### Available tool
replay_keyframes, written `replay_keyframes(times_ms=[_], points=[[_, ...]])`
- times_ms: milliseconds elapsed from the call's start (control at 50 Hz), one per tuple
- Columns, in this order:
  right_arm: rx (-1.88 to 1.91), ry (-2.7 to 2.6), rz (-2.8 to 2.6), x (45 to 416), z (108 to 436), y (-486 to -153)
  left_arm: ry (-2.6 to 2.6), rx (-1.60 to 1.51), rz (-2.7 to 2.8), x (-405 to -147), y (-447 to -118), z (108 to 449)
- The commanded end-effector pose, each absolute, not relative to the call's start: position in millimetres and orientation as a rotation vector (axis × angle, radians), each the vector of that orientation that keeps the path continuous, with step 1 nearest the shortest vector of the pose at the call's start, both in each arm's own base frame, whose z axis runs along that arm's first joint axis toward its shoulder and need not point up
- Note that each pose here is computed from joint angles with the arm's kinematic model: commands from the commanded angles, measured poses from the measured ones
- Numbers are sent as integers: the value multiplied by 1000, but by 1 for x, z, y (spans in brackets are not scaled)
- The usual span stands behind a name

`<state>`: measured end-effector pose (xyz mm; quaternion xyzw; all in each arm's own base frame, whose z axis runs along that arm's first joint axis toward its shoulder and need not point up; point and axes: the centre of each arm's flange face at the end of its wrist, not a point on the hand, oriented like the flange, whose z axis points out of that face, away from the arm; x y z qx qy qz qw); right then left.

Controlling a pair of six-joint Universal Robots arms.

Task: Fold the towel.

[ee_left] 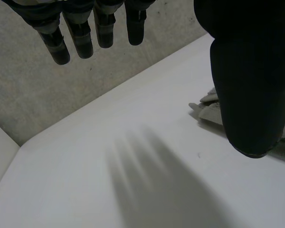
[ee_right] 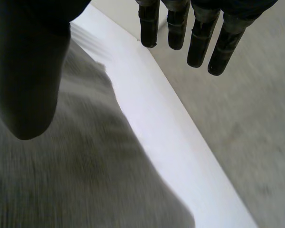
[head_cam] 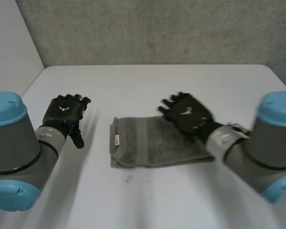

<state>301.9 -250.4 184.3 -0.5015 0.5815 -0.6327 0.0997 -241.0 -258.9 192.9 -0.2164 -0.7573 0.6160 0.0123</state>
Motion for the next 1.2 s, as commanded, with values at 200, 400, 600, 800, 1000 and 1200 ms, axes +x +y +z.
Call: replay_keyframes(times_ms=[200,400,600,800,1000,1200], points=[[-1273,2054,-1682,215,138,-280,-2338,-681,1932,-244,-257,195],[-1279,2065,-1675,216,136,-283,-2340,-680,1931,-243,-255,195],[-1261,2072,-1657,217,136,-274,-2337,-679,1934,-242,-254,197],[-1253,2085,-1648,214,130,-276,-2335,-680,1935,-242,-253,197],[-1254,2079,-1675,214,129,-280,-2335,-680,1935,-242,-253,197],[-1408,1737,-1818,280,185,-264,-2295,-657,1987,-242,-255,211]])
